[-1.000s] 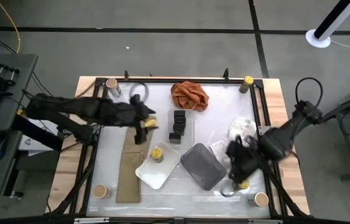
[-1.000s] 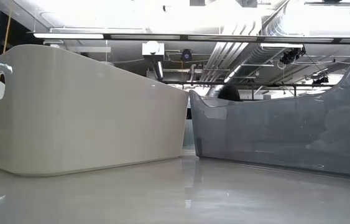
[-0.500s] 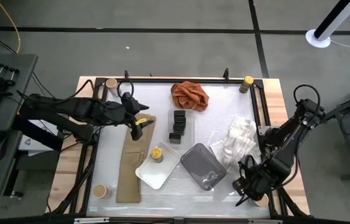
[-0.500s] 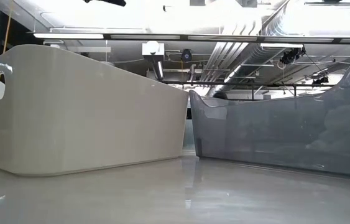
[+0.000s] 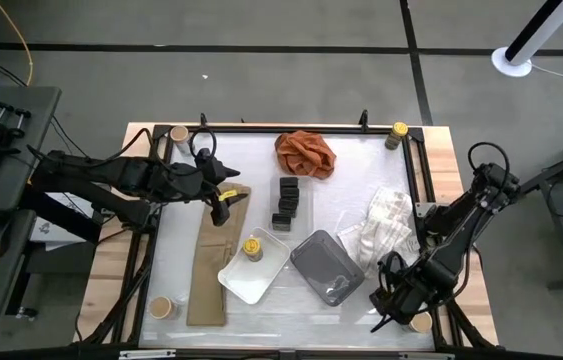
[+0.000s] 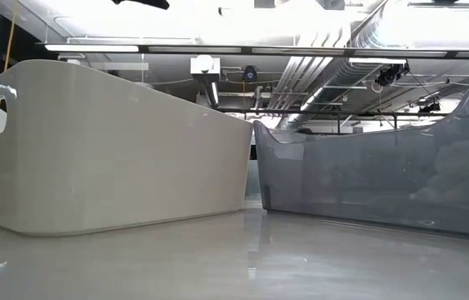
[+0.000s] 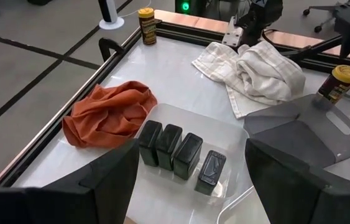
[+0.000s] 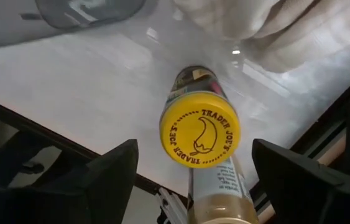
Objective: Sort spices by type
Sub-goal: Put the bottom yellow seasoning bottle into the white bin
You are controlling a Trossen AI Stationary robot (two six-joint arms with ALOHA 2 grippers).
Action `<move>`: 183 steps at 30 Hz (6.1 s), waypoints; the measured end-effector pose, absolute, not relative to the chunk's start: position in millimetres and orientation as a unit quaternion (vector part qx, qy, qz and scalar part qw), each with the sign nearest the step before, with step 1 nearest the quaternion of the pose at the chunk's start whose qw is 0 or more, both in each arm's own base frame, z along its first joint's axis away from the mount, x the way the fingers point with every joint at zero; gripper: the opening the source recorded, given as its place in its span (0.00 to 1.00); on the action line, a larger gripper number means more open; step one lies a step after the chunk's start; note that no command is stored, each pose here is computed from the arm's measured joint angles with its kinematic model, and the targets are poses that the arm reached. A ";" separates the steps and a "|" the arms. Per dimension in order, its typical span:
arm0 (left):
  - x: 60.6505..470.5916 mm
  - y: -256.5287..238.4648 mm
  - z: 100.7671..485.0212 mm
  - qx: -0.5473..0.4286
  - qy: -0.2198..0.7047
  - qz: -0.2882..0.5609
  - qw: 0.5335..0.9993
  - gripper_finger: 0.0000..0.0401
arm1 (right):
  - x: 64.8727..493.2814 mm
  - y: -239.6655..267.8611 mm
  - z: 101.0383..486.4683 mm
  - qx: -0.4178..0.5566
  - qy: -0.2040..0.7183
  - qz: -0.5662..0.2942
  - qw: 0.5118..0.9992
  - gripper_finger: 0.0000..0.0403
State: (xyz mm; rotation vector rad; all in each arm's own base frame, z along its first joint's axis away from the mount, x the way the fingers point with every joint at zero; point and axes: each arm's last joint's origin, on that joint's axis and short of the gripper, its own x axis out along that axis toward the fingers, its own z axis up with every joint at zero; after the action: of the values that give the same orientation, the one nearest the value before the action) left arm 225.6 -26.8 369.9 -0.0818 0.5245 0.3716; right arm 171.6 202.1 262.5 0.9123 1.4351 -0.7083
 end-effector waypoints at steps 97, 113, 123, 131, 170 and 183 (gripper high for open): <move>225.5 -26.6 370.3 -0.075 0.249 0.197 0.945 0.70 | 413.1 97.0 251.5 0.095 0.563 -0.043 0.820 0.58; 225.0 -26.3 369.9 -0.073 0.250 0.202 0.944 0.70 | 414.4 94.2 251.6 0.087 0.561 -0.037 0.823 0.58; 228.8 -47.9 349.5 -0.046 0.326 0.177 0.927 0.70 | 414.2 94.8 251.6 0.082 0.561 -0.032 0.823 0.58; 255.5 -88.7 303.2 0.011 0.364 0.168 0.916 0.70 | 414.3 94.6 251.6 0.079 0.560 -0.034 0.824 0.58; 310.7 -115.6 196.8 -0.072 0.306 0.086 0.945 0.00 | 411.9 94.5 249.6 0.073 0.571 -0.032 0.817 0.58; 310.4 -115.4 195.7 -0.069 0.312 0.085 0.944 0.00 | 411.8 94.1 249.5 0.067 0.572 -0.031 0.817 0.76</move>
State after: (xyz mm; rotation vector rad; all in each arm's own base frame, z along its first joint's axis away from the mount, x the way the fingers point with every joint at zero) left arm 310.4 -115.4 195.7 -0.1405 0.6356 0.1732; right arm 411.8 94.1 249.5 0.1434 1.2193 -0.0659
